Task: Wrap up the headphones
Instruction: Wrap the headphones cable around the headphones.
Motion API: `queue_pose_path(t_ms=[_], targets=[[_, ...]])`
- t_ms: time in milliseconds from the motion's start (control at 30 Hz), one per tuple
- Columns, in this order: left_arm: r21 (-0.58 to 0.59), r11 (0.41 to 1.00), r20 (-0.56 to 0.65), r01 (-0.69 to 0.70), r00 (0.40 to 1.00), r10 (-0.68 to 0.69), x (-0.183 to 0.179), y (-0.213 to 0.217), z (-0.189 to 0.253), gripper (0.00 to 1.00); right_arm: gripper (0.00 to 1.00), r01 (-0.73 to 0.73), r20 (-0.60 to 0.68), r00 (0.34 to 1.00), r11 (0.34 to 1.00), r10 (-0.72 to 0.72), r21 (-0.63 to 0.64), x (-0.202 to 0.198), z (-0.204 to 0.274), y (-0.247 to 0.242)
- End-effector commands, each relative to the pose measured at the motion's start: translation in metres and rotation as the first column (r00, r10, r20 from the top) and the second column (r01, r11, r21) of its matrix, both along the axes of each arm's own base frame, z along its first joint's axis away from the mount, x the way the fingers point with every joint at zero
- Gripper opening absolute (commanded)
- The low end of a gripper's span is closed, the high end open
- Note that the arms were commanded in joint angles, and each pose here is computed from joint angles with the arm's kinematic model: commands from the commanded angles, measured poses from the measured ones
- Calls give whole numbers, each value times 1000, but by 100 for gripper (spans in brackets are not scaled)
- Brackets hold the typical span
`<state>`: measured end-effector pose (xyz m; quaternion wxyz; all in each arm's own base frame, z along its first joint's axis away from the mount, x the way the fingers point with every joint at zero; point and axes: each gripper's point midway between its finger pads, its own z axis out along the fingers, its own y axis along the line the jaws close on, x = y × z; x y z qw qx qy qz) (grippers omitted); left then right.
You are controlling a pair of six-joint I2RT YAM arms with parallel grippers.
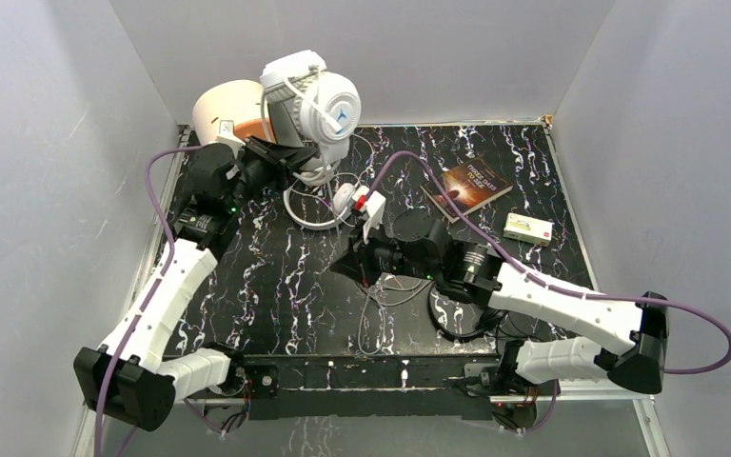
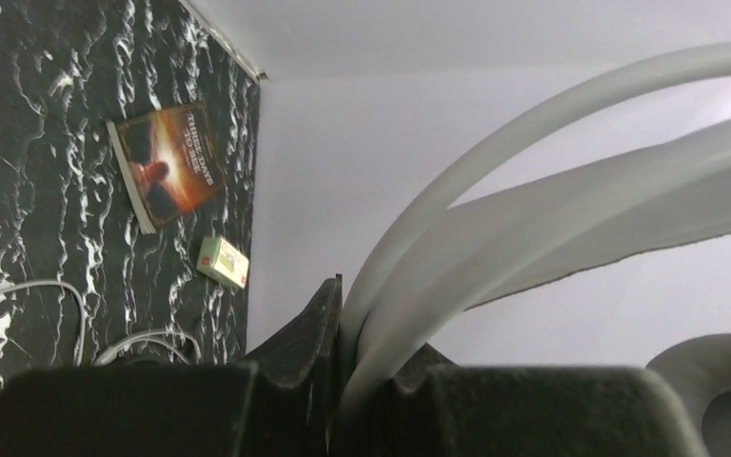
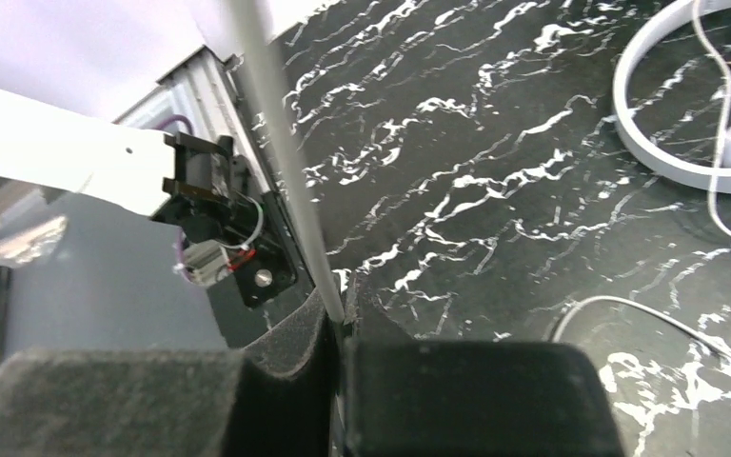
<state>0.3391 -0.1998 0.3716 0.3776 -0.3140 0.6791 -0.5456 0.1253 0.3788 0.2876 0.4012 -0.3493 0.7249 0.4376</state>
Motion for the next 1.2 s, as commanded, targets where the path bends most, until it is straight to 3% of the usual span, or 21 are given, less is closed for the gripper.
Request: queue_pose_path(t_ms=[0, 267, 433, 533, 600, 700, 800, 1033, 1167], targets=[[-77, 922, 168, 380, 916, -364, -48, -18, 53, 0, 0, 25, 84, 996, 995, -16, -102, 12, -9, -28], [67, 862, 189, 503, 841, -506, -78, -21, 39, 0, 0, -55, -34, 998, 988, 50, -144, 15, -28, -50], [222, 822, 137, 524, 818, -558, -90, -17, 18, 0, 0, 60, 18, 998, 983, -58, -174, 40, -15, -71], [275, 784, 141, 557, 783, -606, -99, -17, 10, 0, 0, 34, 34, 999, 985, -29, -169, 49, -5, -74], [330, 767, 155, 550, 770, -619, -104, -15, 7, 0, 0, 23, 32, 999, 982, -17, -187, 52, -4, -72], [444, 742, 197, 503, 752, -629, -113, -7, 8, 0, 0, 125, 35, 992, 958, -120, -257, 75, -13, -89], [590, 704, 160, 395, 798, -582, -109, 12, -7, 0, 0, 195, 37, 981, 948, -192, -252, 91, -6, -110], [797, 570, 159, 203, 839, -521, -99, 48, -34, 0, 0, 406, 244, 906, 874, -347, -267, 118, 50, -151], [859, 486, 193, 160, 777, -599, -111, 51, -42, 0, 0, 534, 406, 814, 809, -415, -246, 144, 92, -171]])
